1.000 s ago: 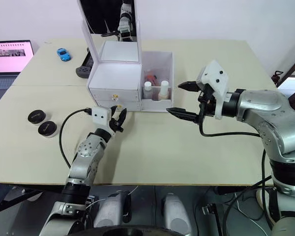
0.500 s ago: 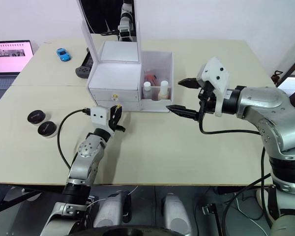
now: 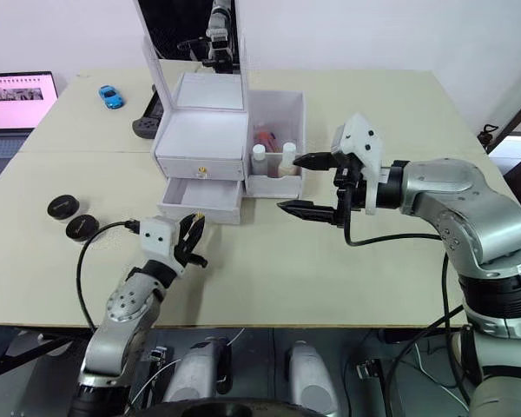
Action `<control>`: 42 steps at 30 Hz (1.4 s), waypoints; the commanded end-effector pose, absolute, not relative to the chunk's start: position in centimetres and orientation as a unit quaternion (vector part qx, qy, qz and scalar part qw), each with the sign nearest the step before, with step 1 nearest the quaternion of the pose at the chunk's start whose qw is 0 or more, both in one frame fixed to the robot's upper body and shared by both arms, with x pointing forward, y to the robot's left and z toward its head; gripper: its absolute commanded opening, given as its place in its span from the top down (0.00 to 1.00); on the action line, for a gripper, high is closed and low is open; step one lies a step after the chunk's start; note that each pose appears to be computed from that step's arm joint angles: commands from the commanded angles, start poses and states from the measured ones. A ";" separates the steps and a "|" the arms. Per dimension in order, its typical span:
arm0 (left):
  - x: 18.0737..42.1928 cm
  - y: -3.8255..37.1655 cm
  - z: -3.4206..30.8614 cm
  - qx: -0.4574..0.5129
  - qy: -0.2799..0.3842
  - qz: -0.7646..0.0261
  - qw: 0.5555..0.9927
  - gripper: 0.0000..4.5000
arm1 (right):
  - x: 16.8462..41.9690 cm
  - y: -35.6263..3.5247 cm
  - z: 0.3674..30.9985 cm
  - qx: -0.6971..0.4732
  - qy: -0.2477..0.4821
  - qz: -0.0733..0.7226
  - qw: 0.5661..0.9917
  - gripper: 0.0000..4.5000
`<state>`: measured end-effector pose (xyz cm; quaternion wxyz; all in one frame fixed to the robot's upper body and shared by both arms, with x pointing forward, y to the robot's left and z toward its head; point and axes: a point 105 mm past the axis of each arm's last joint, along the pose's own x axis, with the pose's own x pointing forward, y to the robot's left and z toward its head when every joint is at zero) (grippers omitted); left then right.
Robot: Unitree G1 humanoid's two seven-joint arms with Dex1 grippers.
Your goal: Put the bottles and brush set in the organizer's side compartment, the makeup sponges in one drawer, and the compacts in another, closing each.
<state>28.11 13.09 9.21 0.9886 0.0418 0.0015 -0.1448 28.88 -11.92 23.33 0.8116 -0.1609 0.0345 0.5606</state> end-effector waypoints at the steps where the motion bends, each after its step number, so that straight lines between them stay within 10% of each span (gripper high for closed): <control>1: 26.6 13.0 9.5 0.038 0.011 -0.160 0.986 0.93 | 28.4 -12.1 24.8 -0.159 0.014 0.574 0.803 0.00; 15: 25.5 12.0 9.1 -0.023 0.038 -0.182 0.982 0.93 | 29.4 -11.9 24.9 -0.166 0.017 0.582 0.796 0.00; 23: 23.0 13.2 9.8 -0.026 0.038 -0.220 0.974 0.02 | 29.5 -11.6 24.8 -0.167 0.017 0.589 0.791 0.00; 42: 18.3 33.5 13.0 0.180 0.028 -0.018 0.983 0.01 | 32.5 -23.1 21.0 -0.097 0.013 0.484 0.869 0.00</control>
